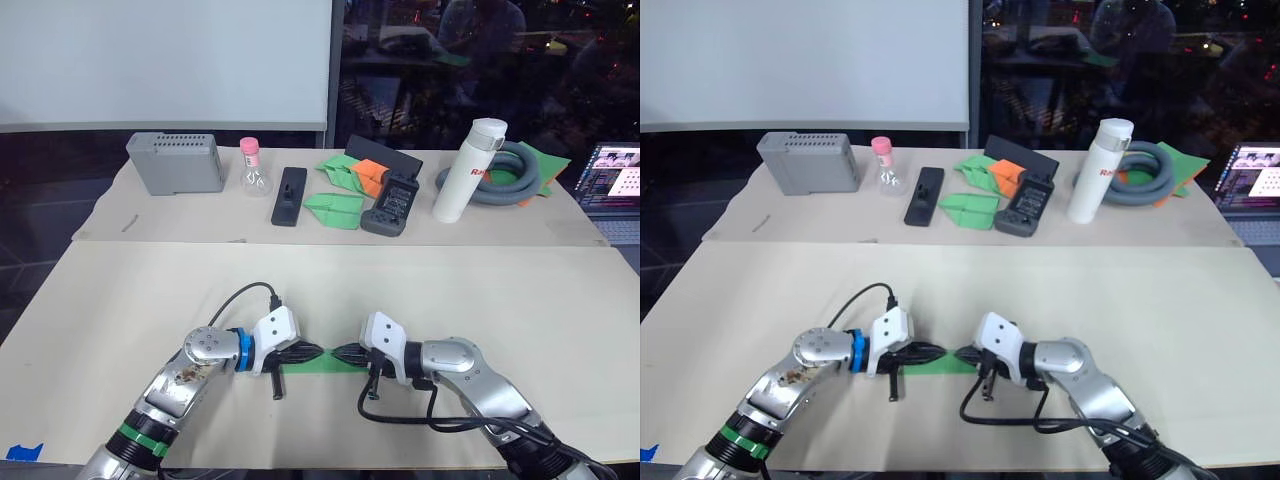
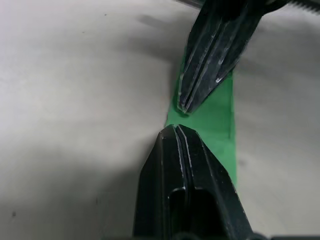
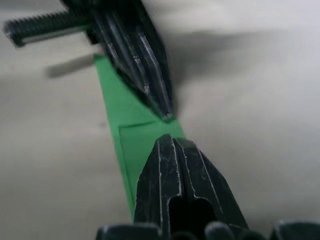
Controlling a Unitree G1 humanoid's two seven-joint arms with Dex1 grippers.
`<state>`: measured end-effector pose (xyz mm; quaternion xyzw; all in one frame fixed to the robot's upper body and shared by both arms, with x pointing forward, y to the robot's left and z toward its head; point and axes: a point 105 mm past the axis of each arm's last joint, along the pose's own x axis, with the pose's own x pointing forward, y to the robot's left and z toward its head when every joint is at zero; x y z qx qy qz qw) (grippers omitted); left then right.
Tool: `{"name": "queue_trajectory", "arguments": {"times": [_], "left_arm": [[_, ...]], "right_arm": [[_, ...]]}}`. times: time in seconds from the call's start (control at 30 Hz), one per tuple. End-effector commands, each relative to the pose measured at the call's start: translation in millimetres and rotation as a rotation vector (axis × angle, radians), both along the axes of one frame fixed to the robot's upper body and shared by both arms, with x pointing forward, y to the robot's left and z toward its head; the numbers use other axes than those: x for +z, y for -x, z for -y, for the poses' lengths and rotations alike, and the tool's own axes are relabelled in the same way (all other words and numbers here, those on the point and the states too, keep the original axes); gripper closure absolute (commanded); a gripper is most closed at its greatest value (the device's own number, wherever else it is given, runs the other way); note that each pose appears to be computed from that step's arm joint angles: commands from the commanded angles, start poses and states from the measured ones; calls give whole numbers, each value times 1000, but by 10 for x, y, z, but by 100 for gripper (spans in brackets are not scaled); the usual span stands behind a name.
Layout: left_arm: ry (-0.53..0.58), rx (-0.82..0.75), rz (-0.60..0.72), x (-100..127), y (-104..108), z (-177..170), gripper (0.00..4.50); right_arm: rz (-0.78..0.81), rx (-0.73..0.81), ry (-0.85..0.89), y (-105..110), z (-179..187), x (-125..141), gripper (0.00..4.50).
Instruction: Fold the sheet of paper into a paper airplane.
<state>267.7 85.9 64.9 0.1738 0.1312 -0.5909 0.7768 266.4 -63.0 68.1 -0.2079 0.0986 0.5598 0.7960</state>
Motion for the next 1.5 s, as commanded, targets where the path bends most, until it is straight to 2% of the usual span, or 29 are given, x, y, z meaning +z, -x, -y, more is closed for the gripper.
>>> {"name": "queue_trajectory", "arguments": {"times": [0.03,0.2,0.37,0.57,0.83,0.93,1.07,1.13,1.3,1.5], "left_arm": [[-36,31,-74,-129,41,-104,450],[4,16,-83,-51,94,-102,450],[-9,49,-83,-149,34,-130,450],[-30,61,-86,-235,-13,-199,450],[-18,41,-100,-276,-20,-148,450],[-16,36,-100,-268,-40,-134,450],[-20,29,-102,-270,-43,-135,450],[-21,28,-103,-271,-41,-137,450],[-16,33,-99,-254,-44,-125,450],[2,37,-93,-213,-47,-78,450]], "right_arm": [[-47,-51,54,-21,97,-132,448],[-96,-80,93,1,136,-279,448],[-120,-123,101,8,173,-313,448],[-119,-257,148,10,584,-402,448],[-95,-319,179,116,1036,-355,448],[-42,-330,140,73,1102,-203,448],[53,-301,-38,-71,903,205,448],[60,-253,-79,-80,748,289,448],[66,-151,-46,-64,378,135,448],[-36,-100,-22,60,237,-120,448]]}}
